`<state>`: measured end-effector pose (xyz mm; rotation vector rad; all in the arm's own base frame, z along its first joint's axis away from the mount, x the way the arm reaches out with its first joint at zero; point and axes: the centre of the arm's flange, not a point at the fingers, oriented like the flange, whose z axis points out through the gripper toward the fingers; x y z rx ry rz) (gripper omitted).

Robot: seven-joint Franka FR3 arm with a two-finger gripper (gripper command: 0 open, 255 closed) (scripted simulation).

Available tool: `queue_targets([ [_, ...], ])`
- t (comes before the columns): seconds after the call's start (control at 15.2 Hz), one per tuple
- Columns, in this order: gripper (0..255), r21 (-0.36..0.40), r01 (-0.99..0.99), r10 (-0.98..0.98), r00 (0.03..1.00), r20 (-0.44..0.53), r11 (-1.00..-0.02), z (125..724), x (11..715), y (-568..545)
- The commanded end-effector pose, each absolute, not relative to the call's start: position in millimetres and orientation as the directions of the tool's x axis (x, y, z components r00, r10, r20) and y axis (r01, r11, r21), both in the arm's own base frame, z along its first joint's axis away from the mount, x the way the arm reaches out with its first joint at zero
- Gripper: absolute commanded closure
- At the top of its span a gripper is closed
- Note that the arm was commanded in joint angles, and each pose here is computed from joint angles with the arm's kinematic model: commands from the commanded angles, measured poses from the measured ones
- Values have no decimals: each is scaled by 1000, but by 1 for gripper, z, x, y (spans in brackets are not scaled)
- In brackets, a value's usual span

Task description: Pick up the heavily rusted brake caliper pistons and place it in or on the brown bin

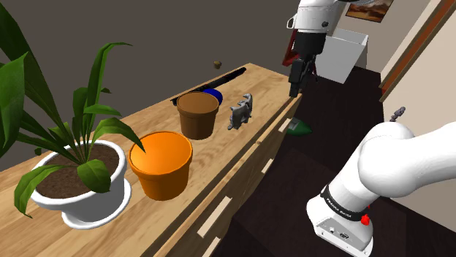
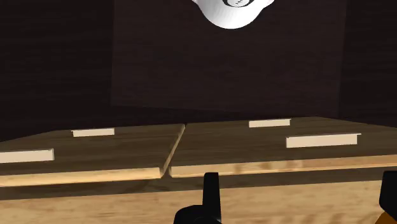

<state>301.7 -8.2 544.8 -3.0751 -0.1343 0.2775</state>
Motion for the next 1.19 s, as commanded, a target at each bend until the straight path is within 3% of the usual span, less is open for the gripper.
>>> queue_targets([
  [0.0,0,-59,82,91,980,-176,-995,545,302,-8],
  [1.12,0,18,460,443,864,-237,-888,408,483,0],
])
